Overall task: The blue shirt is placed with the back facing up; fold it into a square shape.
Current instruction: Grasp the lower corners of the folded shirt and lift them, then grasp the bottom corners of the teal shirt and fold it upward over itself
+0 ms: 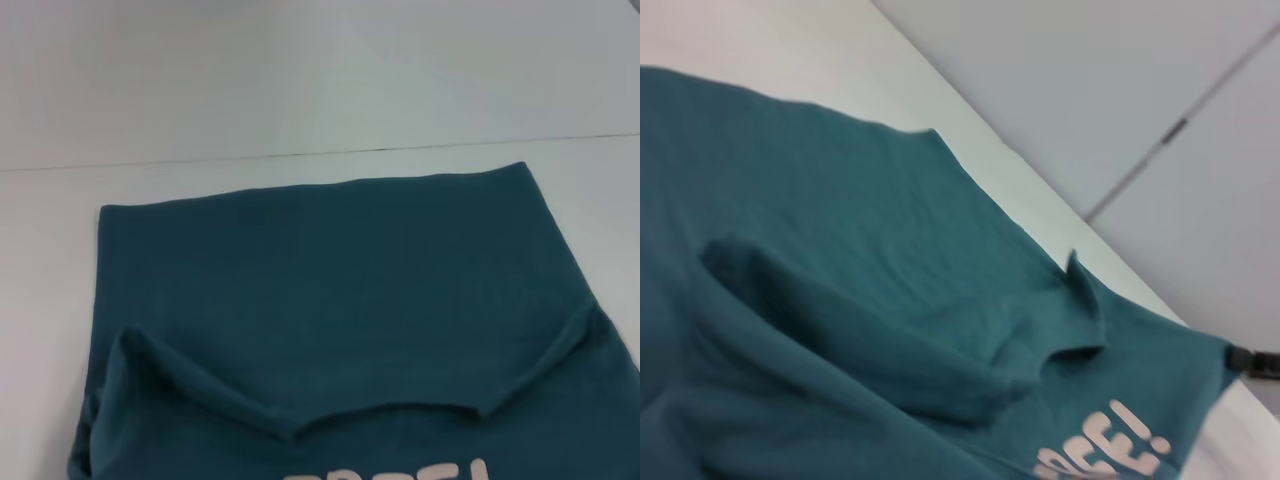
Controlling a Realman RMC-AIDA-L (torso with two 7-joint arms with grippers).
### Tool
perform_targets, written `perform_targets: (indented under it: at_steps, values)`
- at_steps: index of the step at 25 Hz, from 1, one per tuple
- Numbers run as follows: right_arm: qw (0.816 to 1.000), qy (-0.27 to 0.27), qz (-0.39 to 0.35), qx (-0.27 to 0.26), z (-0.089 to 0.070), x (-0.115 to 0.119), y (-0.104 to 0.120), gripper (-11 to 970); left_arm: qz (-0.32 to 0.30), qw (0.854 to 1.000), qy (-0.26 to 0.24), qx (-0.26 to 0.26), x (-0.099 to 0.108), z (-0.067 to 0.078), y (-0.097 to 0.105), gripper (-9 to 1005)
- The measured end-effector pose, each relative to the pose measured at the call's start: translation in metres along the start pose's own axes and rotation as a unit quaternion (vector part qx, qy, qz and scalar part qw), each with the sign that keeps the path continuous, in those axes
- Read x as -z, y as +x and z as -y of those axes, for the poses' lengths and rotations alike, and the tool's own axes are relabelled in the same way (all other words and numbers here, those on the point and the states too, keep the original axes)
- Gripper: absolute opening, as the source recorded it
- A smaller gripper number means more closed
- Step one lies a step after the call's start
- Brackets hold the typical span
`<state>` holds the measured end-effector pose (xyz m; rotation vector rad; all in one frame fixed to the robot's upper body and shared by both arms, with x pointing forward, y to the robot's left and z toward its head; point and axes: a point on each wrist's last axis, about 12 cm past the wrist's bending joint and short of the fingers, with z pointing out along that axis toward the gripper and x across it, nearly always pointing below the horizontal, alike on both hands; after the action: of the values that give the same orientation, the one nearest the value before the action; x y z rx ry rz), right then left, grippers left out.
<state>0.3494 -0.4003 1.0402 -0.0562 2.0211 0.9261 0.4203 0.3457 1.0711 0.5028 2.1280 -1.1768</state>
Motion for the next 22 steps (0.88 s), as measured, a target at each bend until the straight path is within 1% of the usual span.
perform_targets:
  at_steps: [6, 11, 14, 16, 17, 18, 20, 22]
  values:
    - [1.0, 0.008, 0.012, -0.004, -0.001, 0.009, 0.004, 54, -0.011, 1.0, 0.02, 0.01, 0.002, 0.007, 0.012, 33]
    - [0.999, 0.015, 0.028, -0.004, 0.0, 0.013, 0.001, 52, -0.002, 1.0, 0.026, 0.013, 0.008, 0.01, 0.013, 34]
    - [0.999, 0.021, 0.042, -0.002, 0.002, 0.014, -0.004, 53, 0.008, 1.0, 0.021, 0.013, 0.011, 0.009, 0.012, 34]
    - [0.998, 0.022, 0.053, 0.001, 0.004, 0.012, -0.01, 53, 0.02, 1.0, 0.016, 0.006, 0.013, 0.007, 0.005, 34]
    - [0.998, 0.023, 0.065, 0.004, 0.007, 0.008, -0.02, 53, 0.035, 0.999, 0.01, -0.005, 0.014, 0.003, -0.008, 34]
    - [0.998, 0.023, 0.065, 0.004, 0.007, 0.008, -0.02, 53, 0.035, 0.999, 0.01, -0.005, 0.014, 0.003, -0.008, 34]
    - [0.997, 0.026, 0.074, 0.006, 0.011, 0.004, -0.032, 54, 0.049, 0.999, 0.007, -0.017, 0.013, -0.003, -0.024, 34]
    - [0.996, 0.027, 0.08, 0.012, 0.016, -0.006, -0.047, 54, 0.059, 0.998, 0.005, -0.028, 0.01, -0.007, -0.04, 33]
